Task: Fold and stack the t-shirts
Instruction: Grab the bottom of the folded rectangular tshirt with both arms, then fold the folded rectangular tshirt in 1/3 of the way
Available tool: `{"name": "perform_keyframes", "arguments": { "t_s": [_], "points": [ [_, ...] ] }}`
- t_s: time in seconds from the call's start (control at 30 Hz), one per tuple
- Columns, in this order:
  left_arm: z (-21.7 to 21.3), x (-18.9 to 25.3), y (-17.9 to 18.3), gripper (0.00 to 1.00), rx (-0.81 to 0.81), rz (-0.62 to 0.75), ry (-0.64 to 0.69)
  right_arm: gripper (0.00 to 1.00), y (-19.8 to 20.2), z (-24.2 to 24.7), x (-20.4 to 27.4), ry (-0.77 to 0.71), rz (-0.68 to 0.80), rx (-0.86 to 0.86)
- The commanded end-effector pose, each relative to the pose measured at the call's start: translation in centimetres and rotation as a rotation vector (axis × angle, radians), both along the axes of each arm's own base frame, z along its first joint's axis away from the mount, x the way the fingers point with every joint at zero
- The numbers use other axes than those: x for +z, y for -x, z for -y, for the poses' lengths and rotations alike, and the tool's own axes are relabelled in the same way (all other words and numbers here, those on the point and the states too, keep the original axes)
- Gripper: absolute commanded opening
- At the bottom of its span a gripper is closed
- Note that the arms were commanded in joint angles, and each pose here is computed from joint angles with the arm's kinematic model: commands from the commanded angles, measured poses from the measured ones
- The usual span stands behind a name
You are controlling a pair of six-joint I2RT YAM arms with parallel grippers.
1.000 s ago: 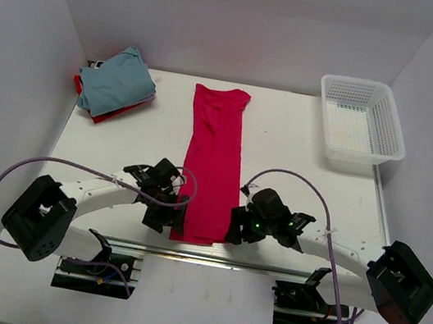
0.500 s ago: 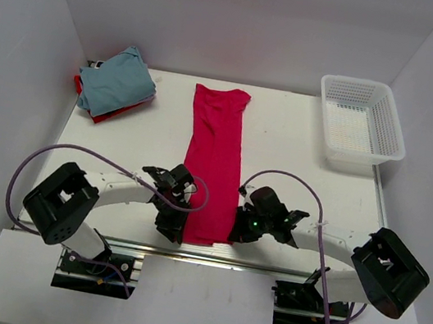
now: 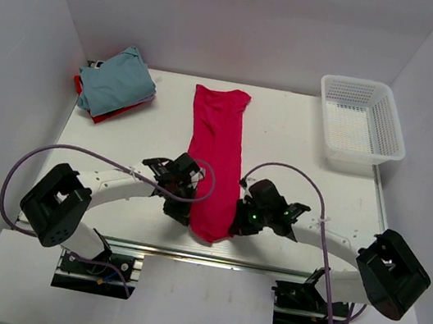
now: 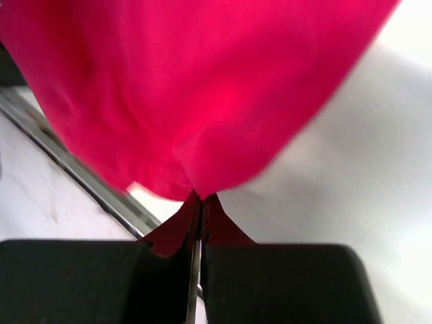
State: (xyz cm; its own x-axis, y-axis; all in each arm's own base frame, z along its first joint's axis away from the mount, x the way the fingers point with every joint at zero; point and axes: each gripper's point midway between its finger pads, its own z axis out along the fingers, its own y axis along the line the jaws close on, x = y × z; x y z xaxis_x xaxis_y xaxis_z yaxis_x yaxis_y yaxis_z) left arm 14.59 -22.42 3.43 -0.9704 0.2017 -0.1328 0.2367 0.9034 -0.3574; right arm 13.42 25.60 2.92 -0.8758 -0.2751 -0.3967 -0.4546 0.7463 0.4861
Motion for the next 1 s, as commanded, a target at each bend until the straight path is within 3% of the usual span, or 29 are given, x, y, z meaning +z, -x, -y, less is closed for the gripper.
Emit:
{"name": "perform_keyframes", "arguments": {
  "t_s": [0.0,0.4,0.7,0.97],
  "points": [
    [2.3,3.2,-4.7,0.00,0.031,0.177,0.071,0.00,-4.5,-1.5,2.5,-0.002,0.092,-0.094],
    [1.0,8.0,-17.3,0.00,0.323,0.345,0.079,0.00,-15.1,-2.0,7.0,0.046,0.209,-0.253],
    [1.0,10.7,-24.8,0.00,0.323,0.432,0.152,0.00,-22.0,-1.4,8.9,0.092,0.249,-0.349],
    [0.2,10.5,-28.1,0.00,0.330,0.444,0.176,0.00,-25.8,-2.3,10.1,0.039,0.260,-0.329]
  ]
}}
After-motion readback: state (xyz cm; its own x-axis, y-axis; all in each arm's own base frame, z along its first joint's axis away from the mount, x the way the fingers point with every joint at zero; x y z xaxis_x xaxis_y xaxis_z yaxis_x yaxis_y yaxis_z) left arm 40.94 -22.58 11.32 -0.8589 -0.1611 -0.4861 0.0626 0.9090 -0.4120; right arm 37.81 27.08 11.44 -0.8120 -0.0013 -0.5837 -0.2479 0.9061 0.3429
